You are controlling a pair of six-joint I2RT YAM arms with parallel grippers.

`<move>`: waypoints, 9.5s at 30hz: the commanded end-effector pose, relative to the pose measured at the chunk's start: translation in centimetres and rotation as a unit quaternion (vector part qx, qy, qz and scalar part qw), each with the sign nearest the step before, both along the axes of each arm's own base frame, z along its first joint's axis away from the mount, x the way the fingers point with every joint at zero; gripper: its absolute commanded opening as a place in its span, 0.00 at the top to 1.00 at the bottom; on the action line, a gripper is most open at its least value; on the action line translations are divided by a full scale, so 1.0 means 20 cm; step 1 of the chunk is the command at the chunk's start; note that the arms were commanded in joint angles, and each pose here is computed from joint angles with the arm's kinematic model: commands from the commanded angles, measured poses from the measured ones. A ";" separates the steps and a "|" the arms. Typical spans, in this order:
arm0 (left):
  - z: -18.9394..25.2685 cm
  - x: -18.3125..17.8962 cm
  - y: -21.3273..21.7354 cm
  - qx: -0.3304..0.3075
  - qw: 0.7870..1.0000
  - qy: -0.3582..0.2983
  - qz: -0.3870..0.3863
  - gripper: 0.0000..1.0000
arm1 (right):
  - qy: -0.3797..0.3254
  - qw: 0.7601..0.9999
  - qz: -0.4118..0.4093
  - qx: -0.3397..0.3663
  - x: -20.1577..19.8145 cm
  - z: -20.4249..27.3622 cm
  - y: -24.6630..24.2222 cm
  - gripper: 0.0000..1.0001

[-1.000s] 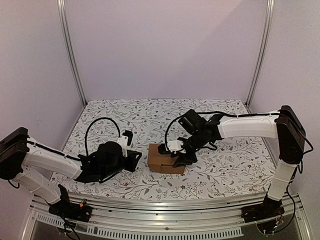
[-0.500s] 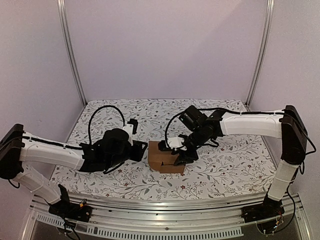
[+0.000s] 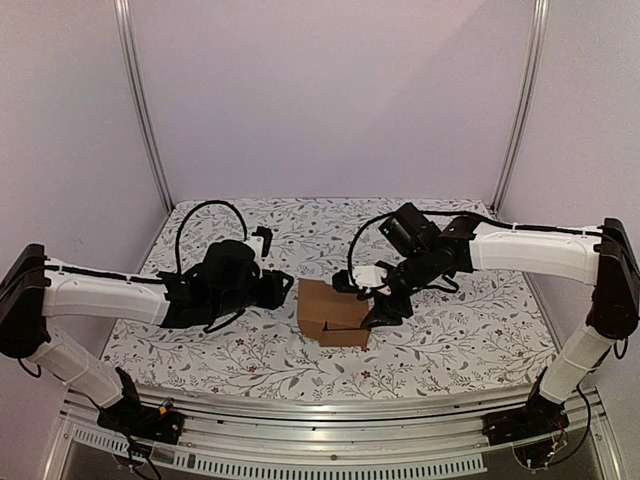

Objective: Fold the paper box

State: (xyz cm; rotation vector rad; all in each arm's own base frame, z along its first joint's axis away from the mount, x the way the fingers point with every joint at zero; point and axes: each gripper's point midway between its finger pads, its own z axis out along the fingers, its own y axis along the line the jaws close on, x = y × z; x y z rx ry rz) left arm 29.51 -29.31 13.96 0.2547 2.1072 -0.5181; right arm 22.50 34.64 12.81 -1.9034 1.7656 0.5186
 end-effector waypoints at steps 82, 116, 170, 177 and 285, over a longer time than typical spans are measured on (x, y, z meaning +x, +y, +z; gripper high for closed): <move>0.20 0.05 -0.49 -0.018 0.959 0.004 -0.283 0.54 | -0.019 0.994 0.019 -0.105 0.19 -0.45 -0.32 0.44; -0.26 -0.38 -0.15 0.189 0.930 -0.142 -0.280 0.57 | -0.039 0.995 0.047 -0.078 0.13 -0.26 -0.16 0.38; -0.28 -0.22 -0.04 0.269 0.931 -0.218 -0.120 0.54 | 0.001 0.994 0.046 -0.099 0.10 -0.38 -0.14 0.42; -0.25 -0.24 -0.13 0.251 0.923 -0.244 -0.158 0.64 | 0.006 0.994 0.047 -0.099 0.09 -0.39 -0.14 0.41; -0.45 -0.62 -0.09 0.193 0.954 -0.086 -0.212 0.58 | -0.117 0.977 0.143 -0.107 -0.29 -0.33 0.15 0.63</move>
